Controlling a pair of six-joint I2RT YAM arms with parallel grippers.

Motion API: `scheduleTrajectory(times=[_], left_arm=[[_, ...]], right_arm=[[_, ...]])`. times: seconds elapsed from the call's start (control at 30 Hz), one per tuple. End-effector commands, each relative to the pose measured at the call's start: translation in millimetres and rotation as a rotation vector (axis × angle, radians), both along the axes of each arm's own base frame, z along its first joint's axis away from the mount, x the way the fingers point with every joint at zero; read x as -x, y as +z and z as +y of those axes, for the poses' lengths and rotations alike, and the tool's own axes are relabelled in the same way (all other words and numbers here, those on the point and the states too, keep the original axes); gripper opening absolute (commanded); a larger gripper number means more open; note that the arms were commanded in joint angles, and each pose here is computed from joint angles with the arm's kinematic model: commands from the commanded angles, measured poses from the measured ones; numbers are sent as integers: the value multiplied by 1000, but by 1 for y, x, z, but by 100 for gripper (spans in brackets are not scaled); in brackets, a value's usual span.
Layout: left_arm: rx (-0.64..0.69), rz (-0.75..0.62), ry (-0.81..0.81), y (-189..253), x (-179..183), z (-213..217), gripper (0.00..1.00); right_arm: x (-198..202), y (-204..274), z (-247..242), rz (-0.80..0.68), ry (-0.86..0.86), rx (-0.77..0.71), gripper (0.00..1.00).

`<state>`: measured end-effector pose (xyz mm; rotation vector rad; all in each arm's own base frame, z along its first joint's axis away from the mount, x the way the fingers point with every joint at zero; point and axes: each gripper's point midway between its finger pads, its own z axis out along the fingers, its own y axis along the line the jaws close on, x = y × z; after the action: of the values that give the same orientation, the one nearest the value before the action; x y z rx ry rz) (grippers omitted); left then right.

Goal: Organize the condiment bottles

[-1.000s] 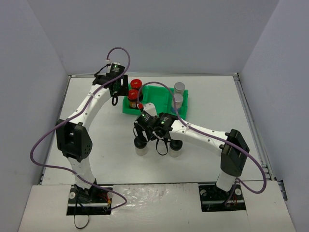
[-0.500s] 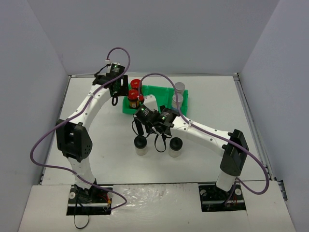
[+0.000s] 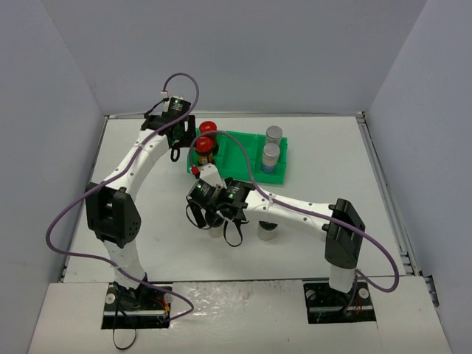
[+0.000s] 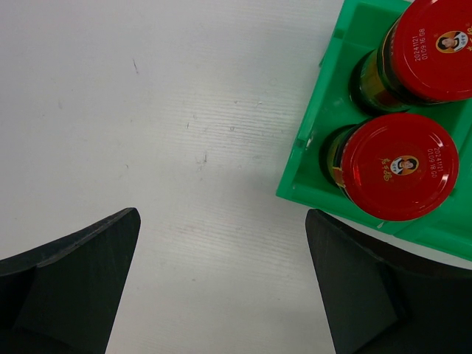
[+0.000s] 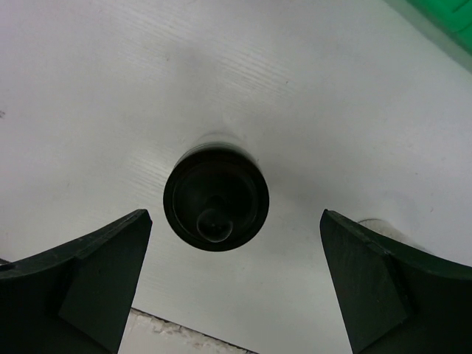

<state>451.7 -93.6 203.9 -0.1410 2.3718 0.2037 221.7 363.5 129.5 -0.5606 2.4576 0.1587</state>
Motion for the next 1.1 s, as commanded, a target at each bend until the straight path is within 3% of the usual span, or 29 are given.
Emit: scheduleTrajectory(times=[0.0, 0.53, 0.67, 0.87, 0.9, 1.07], left_arm=[[17, -135, 22, 56, 3, 13, 94], [9, -127, 27, 54, 4, 19, 94], [8, -125, 28, 53, 4, 19, 94], [8, -120, 27, 51, 4, 18, 94], [8, -119, 27, 50, 4, 18, 94], [6, -119, 31, 50, 4, 19, 94]], right_arm=[[6, -7, 3, 13, -10, -30, 96], [4, -36, 15, 30, 14, -16, 90], [4, -38, 14, 30, 11, -11, 71], [1, -32, 11, 9, -7, -16, 5], [-1, -27, 10, 0, -13, -21, 0], [-14, 2, 3, -48, -58, -47, 0]])
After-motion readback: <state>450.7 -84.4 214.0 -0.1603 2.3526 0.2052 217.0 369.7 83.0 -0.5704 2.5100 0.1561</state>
